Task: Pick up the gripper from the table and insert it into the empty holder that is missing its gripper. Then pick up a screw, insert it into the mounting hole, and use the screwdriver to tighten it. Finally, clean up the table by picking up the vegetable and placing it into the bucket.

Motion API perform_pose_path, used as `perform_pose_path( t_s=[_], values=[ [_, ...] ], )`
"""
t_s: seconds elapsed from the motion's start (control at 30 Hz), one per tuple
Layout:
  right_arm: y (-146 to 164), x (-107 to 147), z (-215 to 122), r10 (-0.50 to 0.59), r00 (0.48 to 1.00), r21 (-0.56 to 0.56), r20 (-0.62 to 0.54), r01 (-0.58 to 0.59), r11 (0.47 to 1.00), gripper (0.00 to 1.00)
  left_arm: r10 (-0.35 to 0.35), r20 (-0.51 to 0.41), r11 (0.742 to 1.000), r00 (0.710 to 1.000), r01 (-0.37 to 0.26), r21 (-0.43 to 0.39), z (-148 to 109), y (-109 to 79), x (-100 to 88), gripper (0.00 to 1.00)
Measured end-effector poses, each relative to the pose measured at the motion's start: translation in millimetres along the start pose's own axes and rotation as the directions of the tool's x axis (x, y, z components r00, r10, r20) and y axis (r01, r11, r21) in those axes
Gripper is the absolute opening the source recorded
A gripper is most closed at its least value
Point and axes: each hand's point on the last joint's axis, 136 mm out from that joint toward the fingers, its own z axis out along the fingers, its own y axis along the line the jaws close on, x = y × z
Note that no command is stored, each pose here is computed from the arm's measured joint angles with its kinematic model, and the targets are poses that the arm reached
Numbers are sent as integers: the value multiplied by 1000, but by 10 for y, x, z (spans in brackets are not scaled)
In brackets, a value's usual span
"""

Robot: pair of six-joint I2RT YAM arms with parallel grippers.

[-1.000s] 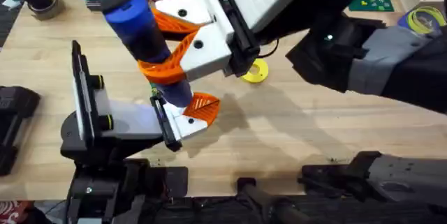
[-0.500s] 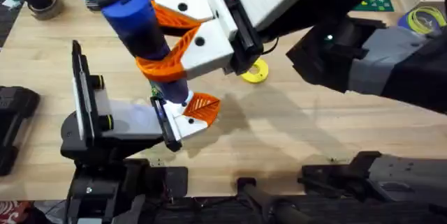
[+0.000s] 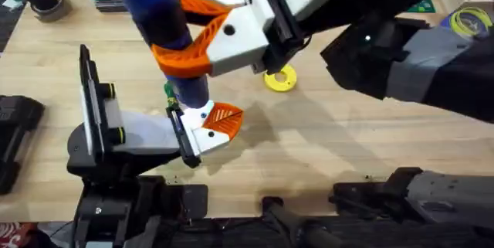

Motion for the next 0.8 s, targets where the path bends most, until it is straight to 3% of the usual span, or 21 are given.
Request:
perform_pose_path(
  t_s=[0.57,0.8],
  values=[
    [-8,39,2,42,999,1,-9,-42,999,24,0,0,1000,1000,0,0,0,0,0,4],
    [-62,199,23,81,996,3,-24,-81,997,24,0,0,1000,1000,0,0,0,0,0,4]
  ],
)
